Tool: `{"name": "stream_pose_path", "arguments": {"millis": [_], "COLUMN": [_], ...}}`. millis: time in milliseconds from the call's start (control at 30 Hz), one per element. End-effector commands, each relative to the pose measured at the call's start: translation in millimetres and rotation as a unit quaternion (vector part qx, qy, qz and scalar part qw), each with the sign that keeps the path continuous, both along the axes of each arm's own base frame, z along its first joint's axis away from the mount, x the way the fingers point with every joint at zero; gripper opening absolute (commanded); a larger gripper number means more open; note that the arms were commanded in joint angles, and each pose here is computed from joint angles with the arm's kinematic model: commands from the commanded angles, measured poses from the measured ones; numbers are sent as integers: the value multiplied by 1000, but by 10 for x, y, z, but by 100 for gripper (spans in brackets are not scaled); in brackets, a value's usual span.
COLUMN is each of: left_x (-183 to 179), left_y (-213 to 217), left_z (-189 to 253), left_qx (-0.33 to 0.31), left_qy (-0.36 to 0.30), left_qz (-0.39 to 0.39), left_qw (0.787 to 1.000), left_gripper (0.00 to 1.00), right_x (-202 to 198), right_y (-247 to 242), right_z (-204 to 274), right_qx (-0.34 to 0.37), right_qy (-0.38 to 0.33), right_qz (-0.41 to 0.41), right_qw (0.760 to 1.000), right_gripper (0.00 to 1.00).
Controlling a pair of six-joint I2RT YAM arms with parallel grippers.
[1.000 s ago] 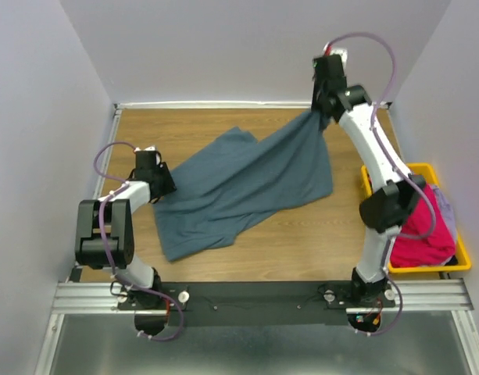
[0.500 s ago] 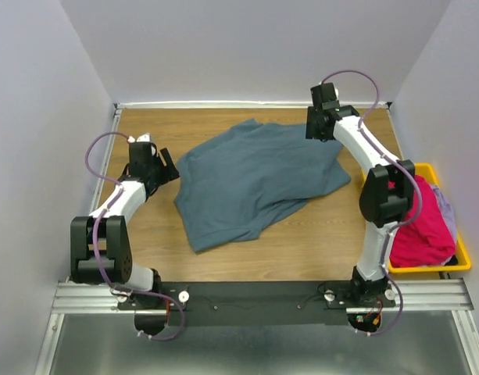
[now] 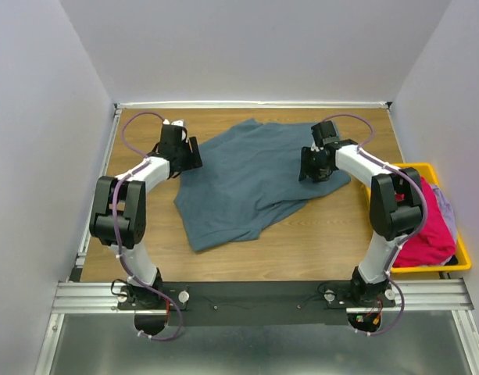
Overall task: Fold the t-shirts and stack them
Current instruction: Flatten the tshirt out
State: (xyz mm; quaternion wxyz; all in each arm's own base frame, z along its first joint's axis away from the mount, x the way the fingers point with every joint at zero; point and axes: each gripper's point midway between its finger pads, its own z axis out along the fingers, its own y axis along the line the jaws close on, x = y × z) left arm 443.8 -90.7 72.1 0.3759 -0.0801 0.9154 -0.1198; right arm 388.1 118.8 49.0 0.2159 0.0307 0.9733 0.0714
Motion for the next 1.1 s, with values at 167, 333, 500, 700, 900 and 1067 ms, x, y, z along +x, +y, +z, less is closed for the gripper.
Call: {"name": "stream_pose_path", "arguments": {"millis": [167,333,500,700,900,1067], "left_x": [-163,-249,-399,-871,-1393,-1560], "left_y": [121,212,184,179,97,91], "left_z": [-435,-362,-514,-666,-389,38], "left_qx": [42,48,41,20,-59,-78], "left_qy": [55,42,67,104,105,74], "left_qz": [22,50,41,41,43,44], "left_qw": [997,997,996,994,992,993], "left_gripper": [68,67,67,60,56,56], "right_x": [-168,-237,-451,-856,-1525,-1829], "right_y": [118,93,74,48,32,53], "right_z": [-99,-28,-175,-369,-430,-193], "right_qx": [43,43,46,60,87,112], "right_qy": [9,2,30,79,147,158], "right_qz": [-10,-7,-6,-28,-39,-20], "right_qw": [999,999,998,995,985,981], "right_gripper": [59,59,59,59,59,61]}}
